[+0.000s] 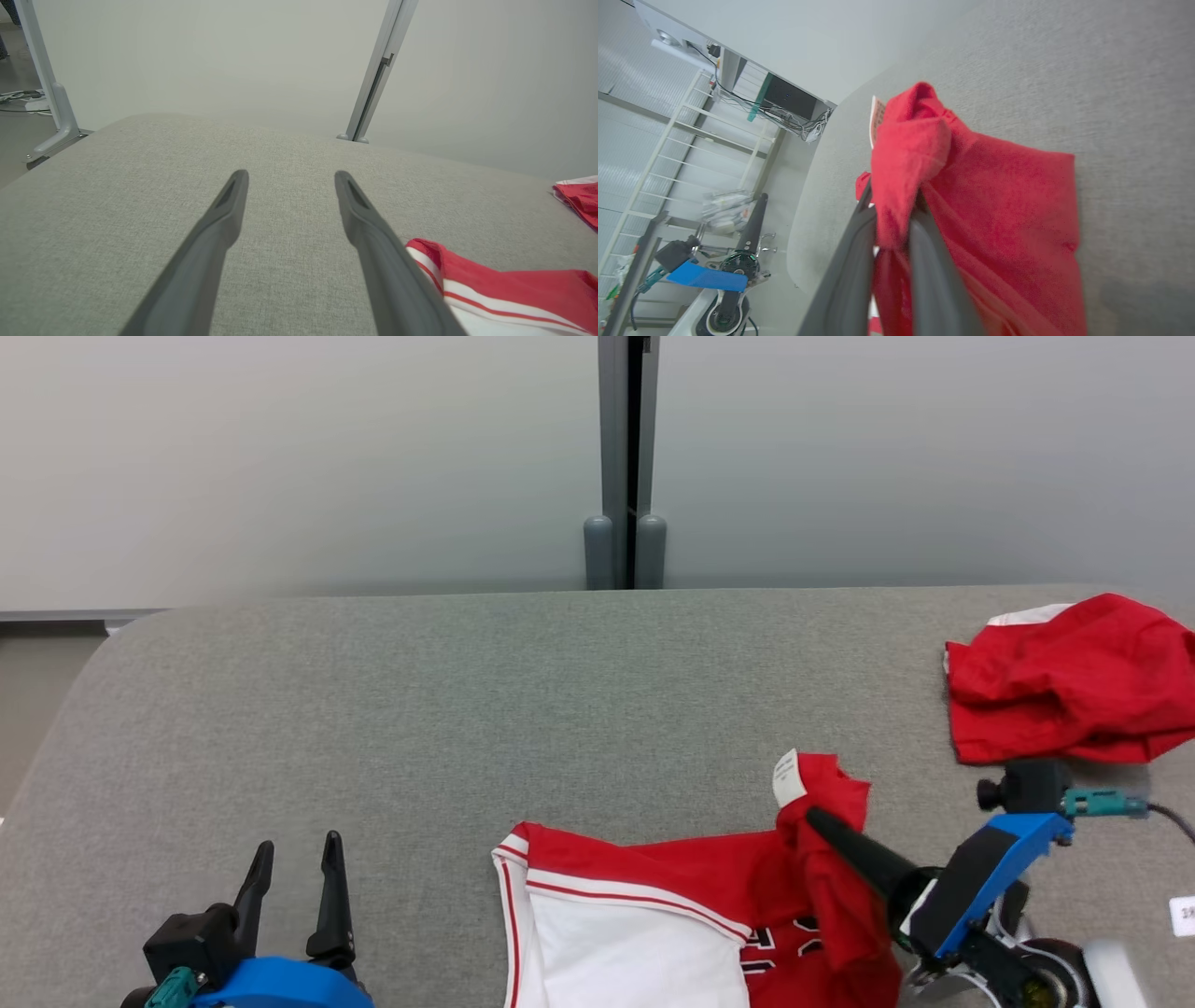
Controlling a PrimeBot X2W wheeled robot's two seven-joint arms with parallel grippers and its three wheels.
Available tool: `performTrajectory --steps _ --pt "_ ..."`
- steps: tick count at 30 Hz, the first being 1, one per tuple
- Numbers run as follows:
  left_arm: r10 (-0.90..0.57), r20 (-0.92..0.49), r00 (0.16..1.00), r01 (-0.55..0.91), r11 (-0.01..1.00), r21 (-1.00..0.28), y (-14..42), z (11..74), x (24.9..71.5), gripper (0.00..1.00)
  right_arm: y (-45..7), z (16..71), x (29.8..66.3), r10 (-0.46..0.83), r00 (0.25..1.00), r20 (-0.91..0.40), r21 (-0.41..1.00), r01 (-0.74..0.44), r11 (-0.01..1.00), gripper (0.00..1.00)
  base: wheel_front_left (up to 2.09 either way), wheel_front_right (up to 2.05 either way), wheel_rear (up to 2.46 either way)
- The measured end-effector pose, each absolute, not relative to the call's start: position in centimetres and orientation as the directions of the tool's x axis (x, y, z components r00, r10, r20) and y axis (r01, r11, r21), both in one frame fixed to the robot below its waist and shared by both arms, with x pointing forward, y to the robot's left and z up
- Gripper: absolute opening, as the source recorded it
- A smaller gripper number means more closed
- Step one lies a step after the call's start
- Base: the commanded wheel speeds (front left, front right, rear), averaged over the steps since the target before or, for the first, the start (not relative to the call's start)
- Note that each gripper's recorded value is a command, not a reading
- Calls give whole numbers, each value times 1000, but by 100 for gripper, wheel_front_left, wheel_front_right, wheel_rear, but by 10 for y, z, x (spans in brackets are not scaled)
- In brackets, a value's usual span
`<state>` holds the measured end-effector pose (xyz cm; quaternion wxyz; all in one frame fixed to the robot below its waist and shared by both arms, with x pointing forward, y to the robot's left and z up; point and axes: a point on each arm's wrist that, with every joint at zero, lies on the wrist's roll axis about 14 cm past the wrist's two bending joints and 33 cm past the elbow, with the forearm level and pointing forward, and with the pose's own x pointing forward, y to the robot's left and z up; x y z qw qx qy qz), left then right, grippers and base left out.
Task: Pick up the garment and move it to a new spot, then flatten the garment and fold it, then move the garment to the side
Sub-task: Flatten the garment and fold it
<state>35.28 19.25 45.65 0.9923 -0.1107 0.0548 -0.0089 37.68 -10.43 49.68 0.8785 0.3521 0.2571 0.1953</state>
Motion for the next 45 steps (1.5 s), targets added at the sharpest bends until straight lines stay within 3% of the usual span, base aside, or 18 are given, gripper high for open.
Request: performTrajectory --steps 6,10,16,19,20,21,22,28,34,38,45 --pt "8 -108 994 -33 973 -229 203 456 345 100 -27 484 367 710 669 -220 901 -138 410 0 0 0 0" --pt "44 -120 992 -71 970 -233 212 452 337 100 11 482 370 758 627 -180 948 -95 304 0 0 0 0" --pt "89 -134 987 -119 965 -235 226 448 327 100 52 454 357 810 523 -265 936 -62 347 0 0 0 0" --pt "102 -139 985 -132 963 -234 229 447 325 100 60 445 355 810 507 -294 927 -55 371 0 0 0 0" --pt "103 -140 985 -134 963 -234 230 446 325 100 61 444 355 809 507 -296 928 -49 370 27 0 0 0" --pt "104 -141 985 -136 963 -234 230 446 325 100 63 444 355 810 506 -297 929 -45 369 85 0 0 0" --pt "105 -142 984 -137 963 -234 230 446 325 100 66 443 354 811 503 -297 929 -43 367 100 0 0 0" --pt "101 -148 984 -135 963 -235 229 444 329 100 77 461 360 823 514 -242 942 -79 326 100 0 0 0" --pt "91 -142 986 -123 964 -237 226 445 335 100 52 507 393 756 648 -97 941 -188 282 100 0 0 0" --pt "78 -123 989 -106 966 -237 222 452 341 100 4 537 417 659 752 -9 877 -311 367 100 0 0 0" --pt "49 -59 997 -61 974 -218 214 471 353 100 -79 566 430 481 870 111 649 -430 628 100 0 0 0"
